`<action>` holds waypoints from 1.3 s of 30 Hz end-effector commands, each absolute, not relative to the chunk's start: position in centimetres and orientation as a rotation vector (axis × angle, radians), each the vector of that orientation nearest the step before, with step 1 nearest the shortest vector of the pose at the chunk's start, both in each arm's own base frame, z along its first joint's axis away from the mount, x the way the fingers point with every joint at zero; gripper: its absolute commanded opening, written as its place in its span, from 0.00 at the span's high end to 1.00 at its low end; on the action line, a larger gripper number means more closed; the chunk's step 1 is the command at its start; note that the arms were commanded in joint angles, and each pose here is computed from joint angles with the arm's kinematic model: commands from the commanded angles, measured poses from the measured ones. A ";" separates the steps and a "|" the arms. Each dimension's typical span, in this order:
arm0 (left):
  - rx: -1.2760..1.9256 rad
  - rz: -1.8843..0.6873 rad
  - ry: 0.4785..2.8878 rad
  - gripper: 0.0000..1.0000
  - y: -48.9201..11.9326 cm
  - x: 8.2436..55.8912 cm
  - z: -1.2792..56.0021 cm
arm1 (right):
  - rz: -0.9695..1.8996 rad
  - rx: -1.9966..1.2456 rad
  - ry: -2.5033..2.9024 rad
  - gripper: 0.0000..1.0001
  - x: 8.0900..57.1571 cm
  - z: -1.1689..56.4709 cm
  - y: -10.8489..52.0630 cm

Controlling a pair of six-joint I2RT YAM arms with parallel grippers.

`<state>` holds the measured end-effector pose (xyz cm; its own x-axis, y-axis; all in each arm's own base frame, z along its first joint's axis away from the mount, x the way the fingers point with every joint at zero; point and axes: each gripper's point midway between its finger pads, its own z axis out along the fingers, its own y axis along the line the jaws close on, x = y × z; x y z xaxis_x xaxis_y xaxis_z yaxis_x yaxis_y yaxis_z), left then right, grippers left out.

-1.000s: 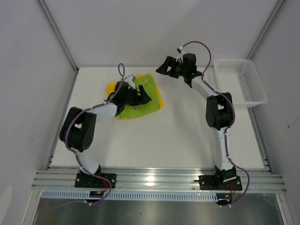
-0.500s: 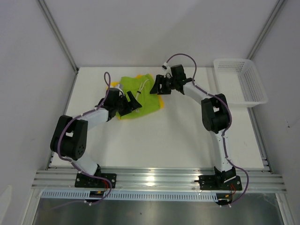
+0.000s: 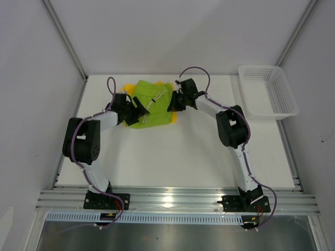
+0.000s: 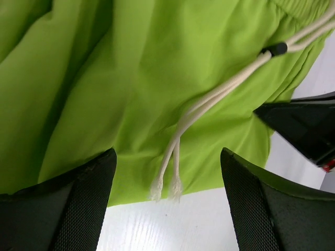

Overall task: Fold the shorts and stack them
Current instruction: Neatly place the folded shorts to the corner

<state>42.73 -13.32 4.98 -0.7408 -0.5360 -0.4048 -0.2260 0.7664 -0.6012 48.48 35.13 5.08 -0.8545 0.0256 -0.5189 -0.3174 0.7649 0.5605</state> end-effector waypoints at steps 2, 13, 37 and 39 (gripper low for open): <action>-0.694 -0.652 2.388 0.17 -10.5 44.7 4.3 | 0.905 -0.116 2.409 0.86 50.7 4.3 37.2; -0.929 -0.659 2.326 0.17 -6.0 47.9 2.8 | 1.173 0.088 2.269 0.86 54.0 1.9 43.0; -1.000 -0.630 2.249 0.15 -0.2 55.2 4.0 | 1.424 0.281 1.929 0.60 59.1 4.8 47.2; -0.971 -0.636 2.225 0.14 -0.4 55.0 4.9 | 1.439 0.255 1.905 0.44 59.3 6.6 46.9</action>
<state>55.89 0.45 5.24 -0.5063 -0.7903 -0.3451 -0.4851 0.5919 -0.6437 57.64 48.44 5.74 -0.7484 0.5276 -0.4020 -0.2468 0.3411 0.9071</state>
